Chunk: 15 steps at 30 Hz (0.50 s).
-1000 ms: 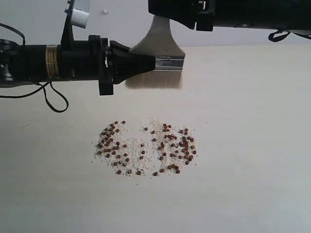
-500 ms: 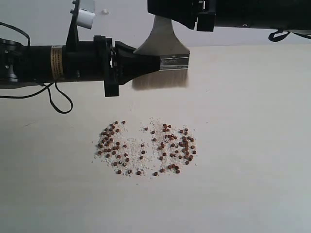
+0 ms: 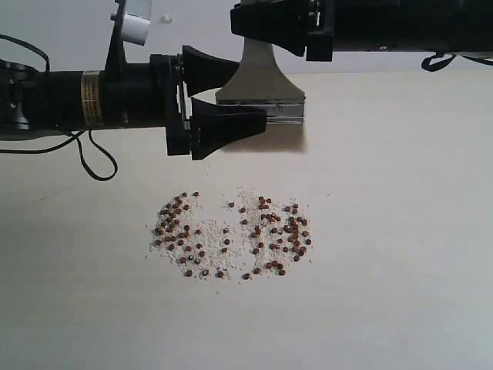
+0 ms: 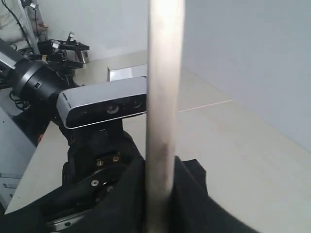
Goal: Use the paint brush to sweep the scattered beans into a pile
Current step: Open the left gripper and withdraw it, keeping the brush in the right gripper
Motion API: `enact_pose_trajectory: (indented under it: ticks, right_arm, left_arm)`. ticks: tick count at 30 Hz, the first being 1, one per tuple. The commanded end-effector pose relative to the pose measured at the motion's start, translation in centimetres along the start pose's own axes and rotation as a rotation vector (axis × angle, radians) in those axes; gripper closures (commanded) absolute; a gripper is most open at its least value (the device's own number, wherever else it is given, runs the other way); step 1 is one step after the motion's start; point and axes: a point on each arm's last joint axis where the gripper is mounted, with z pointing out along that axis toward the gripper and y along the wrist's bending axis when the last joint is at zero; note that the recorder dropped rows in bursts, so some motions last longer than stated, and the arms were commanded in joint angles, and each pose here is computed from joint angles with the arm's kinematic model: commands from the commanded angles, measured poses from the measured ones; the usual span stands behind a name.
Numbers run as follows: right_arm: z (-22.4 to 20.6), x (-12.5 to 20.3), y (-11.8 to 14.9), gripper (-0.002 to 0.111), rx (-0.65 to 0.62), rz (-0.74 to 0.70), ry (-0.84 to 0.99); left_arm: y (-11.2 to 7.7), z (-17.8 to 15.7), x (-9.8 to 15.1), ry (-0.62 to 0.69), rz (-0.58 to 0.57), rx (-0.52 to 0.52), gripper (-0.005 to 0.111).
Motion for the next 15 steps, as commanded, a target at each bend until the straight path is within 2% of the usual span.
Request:
enact_pose_trajectory:
  ticks: [1,4,7,11,13,15]
  right_arm:
    - [0.0,0.0,-0.3,0.108,0.048,-0.009,0.009]
    - [-0.6,-0.1,-1.8,0.108,0.274,-0.031,0.091]
    - [-1.6,-0.5,-2.8,0.108,0.469,-0.054,0.152]
    - [-3.5,-2.5,-2.9,0.108,0.711,-0.109,0.192]
    - [-4.3,-3.3,-2.7,0.108,0.786,-0.128,0.196]
    - [-5.2,-4.5,-2.2,0.108,0.867,-0.137,0.187]
  left_arm:
    - [0.1,0.1,-0.2,0.014,0.039,-0.016,0.002]
    - [0.6,0.0,0.6,0.111,0.068,-0.070,0.002]
    - [1.0,-0.1,1.0,0.154,0.095,-0.117,0.002]
    - [1.8,-0.6,0.9,0.234,0.096,-0.232,0.002]
    - [2.2,-1.0,0.6,0.278,0.091,-0.301,0.006]
    - [2.4,-1.4,0.0,0.303,0.104,-0.363,0.017]
